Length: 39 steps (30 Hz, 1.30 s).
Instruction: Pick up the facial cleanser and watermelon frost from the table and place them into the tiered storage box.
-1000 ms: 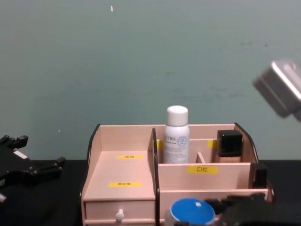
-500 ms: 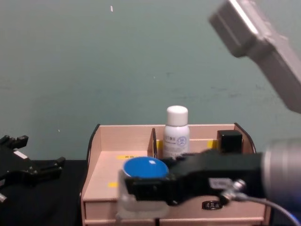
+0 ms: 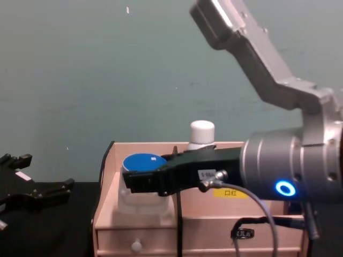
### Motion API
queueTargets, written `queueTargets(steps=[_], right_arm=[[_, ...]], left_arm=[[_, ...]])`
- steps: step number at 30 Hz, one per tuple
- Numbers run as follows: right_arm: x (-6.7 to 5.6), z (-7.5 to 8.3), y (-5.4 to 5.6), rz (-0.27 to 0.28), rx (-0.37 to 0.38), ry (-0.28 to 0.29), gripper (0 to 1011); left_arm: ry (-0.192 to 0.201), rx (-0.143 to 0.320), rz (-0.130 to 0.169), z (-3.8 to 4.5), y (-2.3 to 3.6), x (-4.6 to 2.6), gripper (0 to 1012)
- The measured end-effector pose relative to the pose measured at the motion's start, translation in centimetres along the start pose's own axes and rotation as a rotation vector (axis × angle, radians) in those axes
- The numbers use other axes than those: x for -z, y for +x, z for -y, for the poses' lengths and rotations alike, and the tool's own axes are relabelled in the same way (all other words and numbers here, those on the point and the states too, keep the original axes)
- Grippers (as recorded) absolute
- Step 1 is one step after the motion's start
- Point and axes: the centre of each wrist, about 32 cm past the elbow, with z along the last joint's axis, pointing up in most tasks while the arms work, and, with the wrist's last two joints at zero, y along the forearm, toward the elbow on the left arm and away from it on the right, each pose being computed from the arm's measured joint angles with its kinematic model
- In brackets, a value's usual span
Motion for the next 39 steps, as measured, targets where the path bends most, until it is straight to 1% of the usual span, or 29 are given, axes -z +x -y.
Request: queueTargets(steps=[1,3,5,6,10,19,28,39], right_arm=[[0.0,0.0,0.0,0.0,0.0,0.0,704],[-0.1,-0.6,0.2,0.006,0.008,-0.002,704],[-0.1,-0.8,0.2,0.008,0.01,-0.003,704],[-0.1,-1.2,0.3,0.01,0.014,-0.005,704],[-0.1,-1.8,0.6,0.011,0.022,-0.01,704],[0.1,-2.9,1.0,0.011,0.041,-0.017,704],[0.1,-3.3,1.1,0.015,0.052,-0.019,704],[0.5,-3.6,1.1,0.016,0.067,-0.032,704]], left_arm=[[0.0,0.0,0.0,0.0,0.0,0.0,1001],[0.0,0.0,0.0,0.0,0.0,0.0,1001],[0.0,0.0,0.0,0.0,0.0,0.0,1001],[0.0,0.0,0.0,0.0,0.0,0.0,1001],[0.0,0.0,0.0,0.0,0.0,0.0,1001],[0.0,0.0,0.0,0.0,0.0,0.0,1001],[0.0,0.0,0.0,0.0,0.0,0.0,1001],[0.0,0.0,0.0,0.0,0.0,0.0,1001]])
